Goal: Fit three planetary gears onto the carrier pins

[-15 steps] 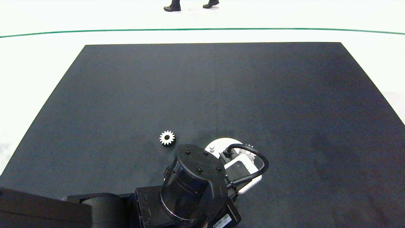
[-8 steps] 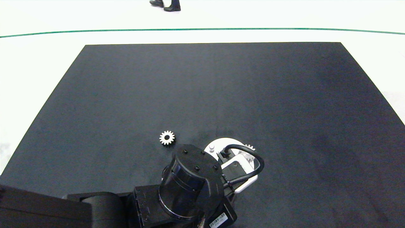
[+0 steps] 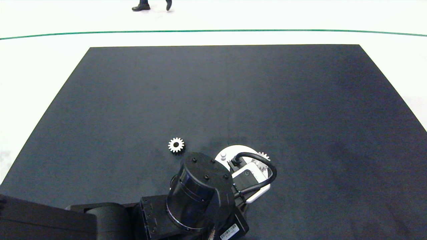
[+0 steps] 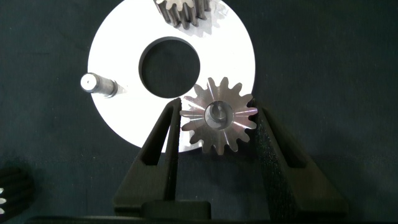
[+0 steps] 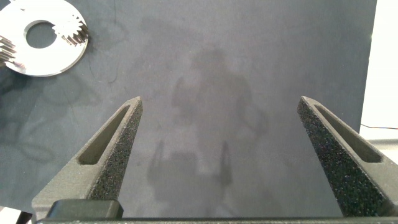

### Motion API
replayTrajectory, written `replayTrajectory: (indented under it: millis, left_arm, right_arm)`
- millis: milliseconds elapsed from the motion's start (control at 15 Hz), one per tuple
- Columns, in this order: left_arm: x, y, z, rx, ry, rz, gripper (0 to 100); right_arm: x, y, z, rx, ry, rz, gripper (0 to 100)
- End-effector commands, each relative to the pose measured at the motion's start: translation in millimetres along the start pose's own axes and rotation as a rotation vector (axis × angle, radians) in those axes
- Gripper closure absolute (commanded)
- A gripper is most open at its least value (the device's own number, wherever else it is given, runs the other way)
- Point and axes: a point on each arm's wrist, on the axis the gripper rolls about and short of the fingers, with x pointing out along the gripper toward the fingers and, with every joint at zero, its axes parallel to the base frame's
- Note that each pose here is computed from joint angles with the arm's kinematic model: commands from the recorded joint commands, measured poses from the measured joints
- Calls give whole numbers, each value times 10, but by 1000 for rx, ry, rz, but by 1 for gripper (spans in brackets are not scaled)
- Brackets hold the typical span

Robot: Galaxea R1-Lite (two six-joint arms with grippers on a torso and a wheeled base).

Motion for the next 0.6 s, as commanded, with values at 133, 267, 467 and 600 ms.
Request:
replayTrajectory:
  millis: [133,267,467,600]
  left_arm:
    - [8,0,21,0,-13,6,93]
    - [10,-16,5,2,-8,1,93]
    - [6,-18,-16,0,-6,2,93]
    - [7,-13,-18,-2,-11,5,93]
  right_arm:
    - [-1,-1,-2,-2,2,-2,0]
    - [-1,-1,-2,-2,2,-2,0]
    - [2,1,-1,-2,3,-2,0]
    - [-1,-1,-2,-2,2,-2,0]
